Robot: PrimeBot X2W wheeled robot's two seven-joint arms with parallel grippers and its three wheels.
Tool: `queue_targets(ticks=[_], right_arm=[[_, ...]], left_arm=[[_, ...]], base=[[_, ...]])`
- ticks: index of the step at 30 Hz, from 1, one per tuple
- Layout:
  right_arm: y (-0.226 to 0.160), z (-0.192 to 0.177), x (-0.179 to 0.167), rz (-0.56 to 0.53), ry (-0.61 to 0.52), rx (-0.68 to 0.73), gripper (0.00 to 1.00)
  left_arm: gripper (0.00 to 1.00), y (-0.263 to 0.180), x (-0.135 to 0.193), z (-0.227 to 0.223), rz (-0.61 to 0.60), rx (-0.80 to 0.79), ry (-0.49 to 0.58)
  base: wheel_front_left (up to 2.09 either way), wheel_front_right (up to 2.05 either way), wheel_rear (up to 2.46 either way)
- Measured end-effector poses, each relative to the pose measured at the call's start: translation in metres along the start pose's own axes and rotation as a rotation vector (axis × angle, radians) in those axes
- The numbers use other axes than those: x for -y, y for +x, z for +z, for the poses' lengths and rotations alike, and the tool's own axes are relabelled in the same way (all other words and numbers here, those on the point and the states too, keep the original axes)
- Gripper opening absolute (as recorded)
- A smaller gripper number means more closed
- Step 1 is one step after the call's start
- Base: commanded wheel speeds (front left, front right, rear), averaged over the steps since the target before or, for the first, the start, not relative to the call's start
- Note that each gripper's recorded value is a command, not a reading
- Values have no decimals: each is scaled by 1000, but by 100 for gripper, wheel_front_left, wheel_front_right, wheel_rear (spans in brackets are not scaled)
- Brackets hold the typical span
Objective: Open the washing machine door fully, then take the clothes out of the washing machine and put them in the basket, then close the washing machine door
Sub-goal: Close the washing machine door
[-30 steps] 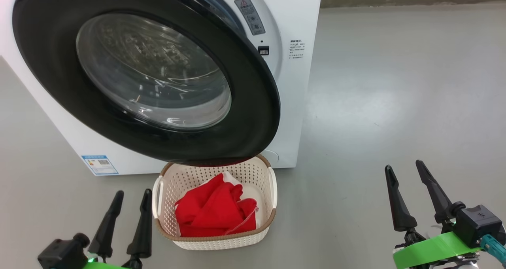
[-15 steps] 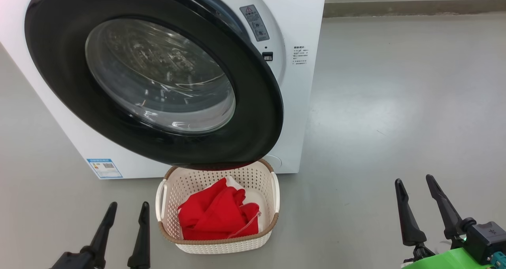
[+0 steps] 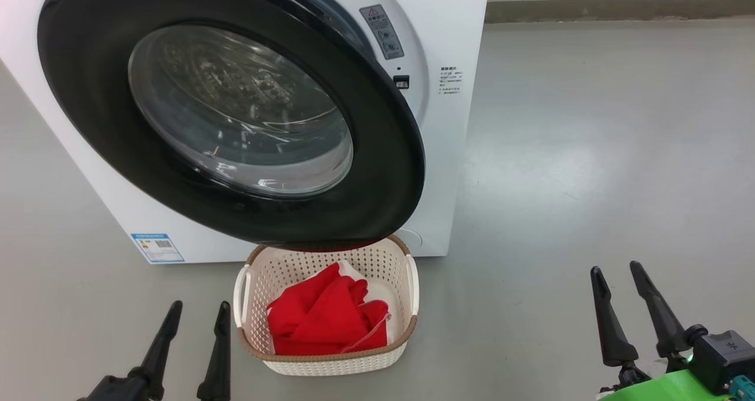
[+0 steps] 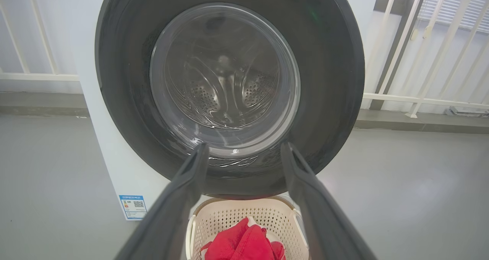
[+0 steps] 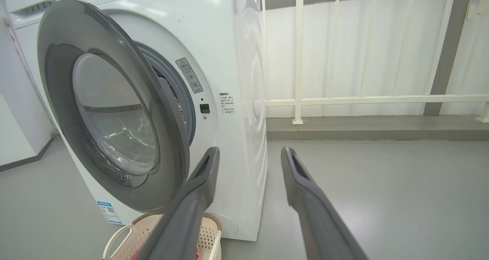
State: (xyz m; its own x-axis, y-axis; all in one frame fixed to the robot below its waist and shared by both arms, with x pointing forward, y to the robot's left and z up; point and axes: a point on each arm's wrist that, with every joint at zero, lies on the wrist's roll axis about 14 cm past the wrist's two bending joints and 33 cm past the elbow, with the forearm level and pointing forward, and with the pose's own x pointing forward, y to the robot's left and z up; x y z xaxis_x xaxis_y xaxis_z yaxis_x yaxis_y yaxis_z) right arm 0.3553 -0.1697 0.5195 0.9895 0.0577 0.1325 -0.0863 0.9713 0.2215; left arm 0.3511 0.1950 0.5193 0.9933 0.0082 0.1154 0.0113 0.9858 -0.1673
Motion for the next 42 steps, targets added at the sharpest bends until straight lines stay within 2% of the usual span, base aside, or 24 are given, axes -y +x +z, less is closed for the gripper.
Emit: queue_targets(ticks=[1, 2, 9, 28, 35, 42], right_arm=[[0, -1, -1, 3, 1, -3, 6], [1, -2, -2, 8, -1, -6, 0], [13, -20, -28, 84, 24, -56, 0], [107, -37, -132, 436, 41, -133, 0], [128, -58, -158, 505, 45, -184, 0], [149, -67, -167, 523, 49, -173, 0]], left_arm=[[100, 0, -1, -1, 3, -2, -1], [100, 0, -1, -2, 4, -5, -4], [100, -2, -6, -9, 24, -27, -16], [100, 12, -24, -10, 77, -27, 1], [100, 9, -35, -14, 114, -40, 5], [100, 9, -45, -15, 149, -46, 7]], base=[[0, 0, 0], [0, 0, 0], [0, 0, 0], [0, 0, 0], [0, 0, 0], [0, 0, 0]])
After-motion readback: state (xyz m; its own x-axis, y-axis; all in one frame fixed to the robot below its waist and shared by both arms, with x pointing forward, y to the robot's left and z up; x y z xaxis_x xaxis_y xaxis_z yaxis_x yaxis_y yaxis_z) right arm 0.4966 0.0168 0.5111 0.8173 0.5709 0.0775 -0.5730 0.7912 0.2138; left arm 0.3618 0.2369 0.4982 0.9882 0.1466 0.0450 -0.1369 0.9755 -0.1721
